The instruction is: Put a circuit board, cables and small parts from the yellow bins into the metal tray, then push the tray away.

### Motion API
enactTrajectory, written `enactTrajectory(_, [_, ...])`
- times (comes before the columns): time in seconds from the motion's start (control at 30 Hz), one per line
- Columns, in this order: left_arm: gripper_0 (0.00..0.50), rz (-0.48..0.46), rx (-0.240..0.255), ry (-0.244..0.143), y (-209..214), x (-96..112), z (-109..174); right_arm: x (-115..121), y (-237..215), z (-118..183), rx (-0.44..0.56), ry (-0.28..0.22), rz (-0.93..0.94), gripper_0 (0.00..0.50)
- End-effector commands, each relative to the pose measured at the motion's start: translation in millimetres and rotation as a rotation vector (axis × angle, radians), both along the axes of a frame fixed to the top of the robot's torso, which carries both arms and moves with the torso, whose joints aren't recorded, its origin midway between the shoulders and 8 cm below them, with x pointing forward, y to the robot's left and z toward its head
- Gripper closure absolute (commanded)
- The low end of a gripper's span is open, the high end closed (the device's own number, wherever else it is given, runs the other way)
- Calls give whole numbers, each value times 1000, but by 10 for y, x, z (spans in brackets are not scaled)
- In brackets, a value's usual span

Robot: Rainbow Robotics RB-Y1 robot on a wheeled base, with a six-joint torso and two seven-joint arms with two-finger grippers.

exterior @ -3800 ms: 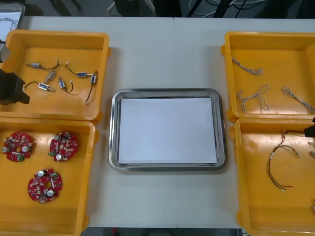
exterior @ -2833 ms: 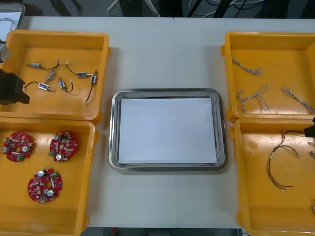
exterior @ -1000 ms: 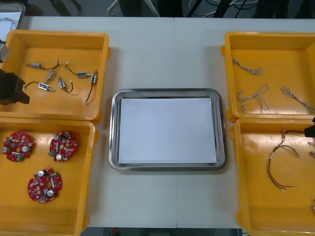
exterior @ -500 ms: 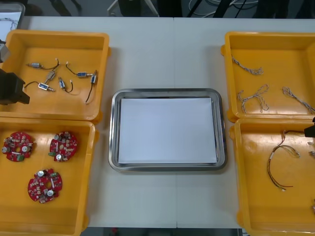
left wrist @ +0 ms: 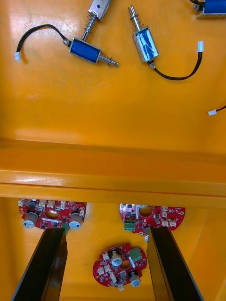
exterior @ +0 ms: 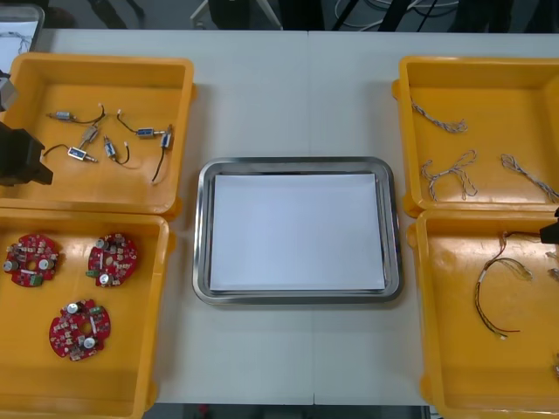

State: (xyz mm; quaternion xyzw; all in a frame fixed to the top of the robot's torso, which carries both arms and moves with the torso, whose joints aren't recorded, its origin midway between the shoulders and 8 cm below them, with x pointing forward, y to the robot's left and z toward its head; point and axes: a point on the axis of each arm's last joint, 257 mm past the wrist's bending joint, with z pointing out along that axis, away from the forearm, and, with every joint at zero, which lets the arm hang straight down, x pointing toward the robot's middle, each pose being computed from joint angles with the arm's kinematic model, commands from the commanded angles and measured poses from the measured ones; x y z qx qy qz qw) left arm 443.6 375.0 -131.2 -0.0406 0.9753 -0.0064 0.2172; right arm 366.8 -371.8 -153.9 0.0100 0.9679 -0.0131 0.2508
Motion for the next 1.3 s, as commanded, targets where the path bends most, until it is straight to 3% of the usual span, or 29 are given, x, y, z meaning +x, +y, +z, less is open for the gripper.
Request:
enactTrajectory(0.03, [0,-65,33,-25,16,-16,60,-40,50,-7,-23,-2,45,0])
enactTrajectory(0.37, [0,-65,33,-25,16,-16,60,-26,1,34,-27,-24,23,0])
enactTrajectory(0.4, [0,-65,-5,72,-61,-184,-375,-26,-1,31,-26,-23,22,0])
enactTrajectory(0.43, [0,-62,-14,83,-73,-207,-430,-26,3,28,-26,-22,23,0])
enactTrajectory(0.67, [0,-81,-7,81,-52,-201,-375,-54,2,-8,-27,-11,27,0])
enactTrajectory(0.8, [0,-174,2,90,-82,-261,-319,-123,-25,-83,-26,11,27,0])
enactTrajectory(0.87, [0,-214,16,97,-76,-301,-299,-152,-42,-109,-25,19,25,0])
enactTrajectory(1.2, [0,-378,182,112,-45,-600,-126,-352,-153,-248,22,34,20,0])
enactTrajectory(1.3, [0,-419,197,126,-53,-720,-125,-409,-234,-287,20,29,6,0])
